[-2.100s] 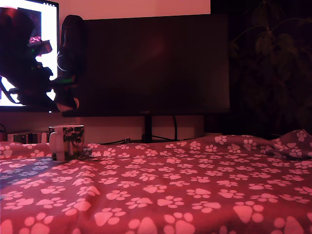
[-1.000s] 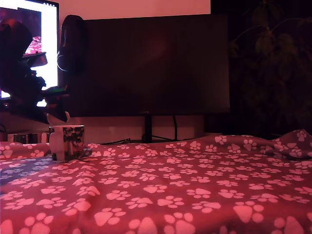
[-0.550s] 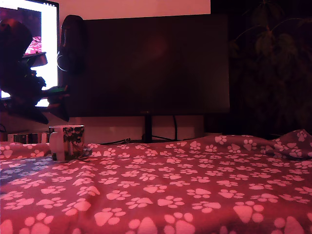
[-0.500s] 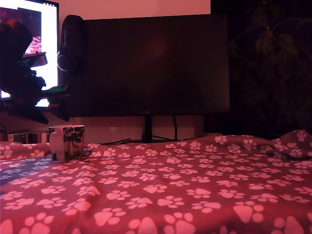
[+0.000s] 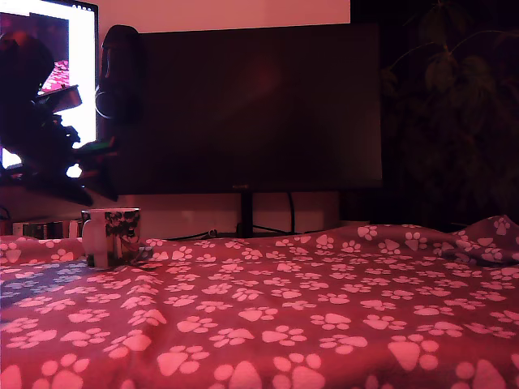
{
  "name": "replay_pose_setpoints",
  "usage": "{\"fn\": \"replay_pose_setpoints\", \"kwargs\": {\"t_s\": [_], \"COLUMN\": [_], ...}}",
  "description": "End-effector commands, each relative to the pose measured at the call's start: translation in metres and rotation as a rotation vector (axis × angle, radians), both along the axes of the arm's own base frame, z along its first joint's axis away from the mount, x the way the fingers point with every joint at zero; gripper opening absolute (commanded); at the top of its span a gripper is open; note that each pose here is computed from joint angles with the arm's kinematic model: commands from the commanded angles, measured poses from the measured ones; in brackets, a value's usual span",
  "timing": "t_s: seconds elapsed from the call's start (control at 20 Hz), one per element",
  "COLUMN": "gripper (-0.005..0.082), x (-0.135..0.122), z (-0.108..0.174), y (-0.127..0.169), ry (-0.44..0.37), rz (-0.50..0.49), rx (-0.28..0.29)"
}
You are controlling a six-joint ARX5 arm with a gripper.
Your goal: Pick up the coffee capsules on the table and drop them inside the coffee cup
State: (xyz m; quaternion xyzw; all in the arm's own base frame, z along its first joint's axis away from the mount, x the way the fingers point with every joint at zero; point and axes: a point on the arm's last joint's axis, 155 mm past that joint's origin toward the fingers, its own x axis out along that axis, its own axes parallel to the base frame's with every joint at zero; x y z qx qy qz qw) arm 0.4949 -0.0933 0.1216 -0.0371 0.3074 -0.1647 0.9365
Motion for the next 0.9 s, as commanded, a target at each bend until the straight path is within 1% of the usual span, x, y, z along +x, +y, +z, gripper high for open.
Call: {"fn": "replay_pose_setpoints", "kwargs": {"t_s": [0.0, 0.05, 0.25, 0.5, 0.85], "gripper": [-0.0003, -0.0014, -0.0014, -0.0014, -0.0014], "x": [-0.001, -0.003, -0.012, -0.025, -0.059], "z": [0.03, 0.035, 0.054, 0.07, 0.063], "y": [-0.004, -0.003, -0.003, -0.002, 0.002], "ry": [-0.063, -0.075, -0.096, -0.114, -0.127], "rz": [-0.022, -0.034, -0.036, -0.04, -0.036], "rx": [-0.01, 0.008, 0.008, 0.013, 0.014]}}
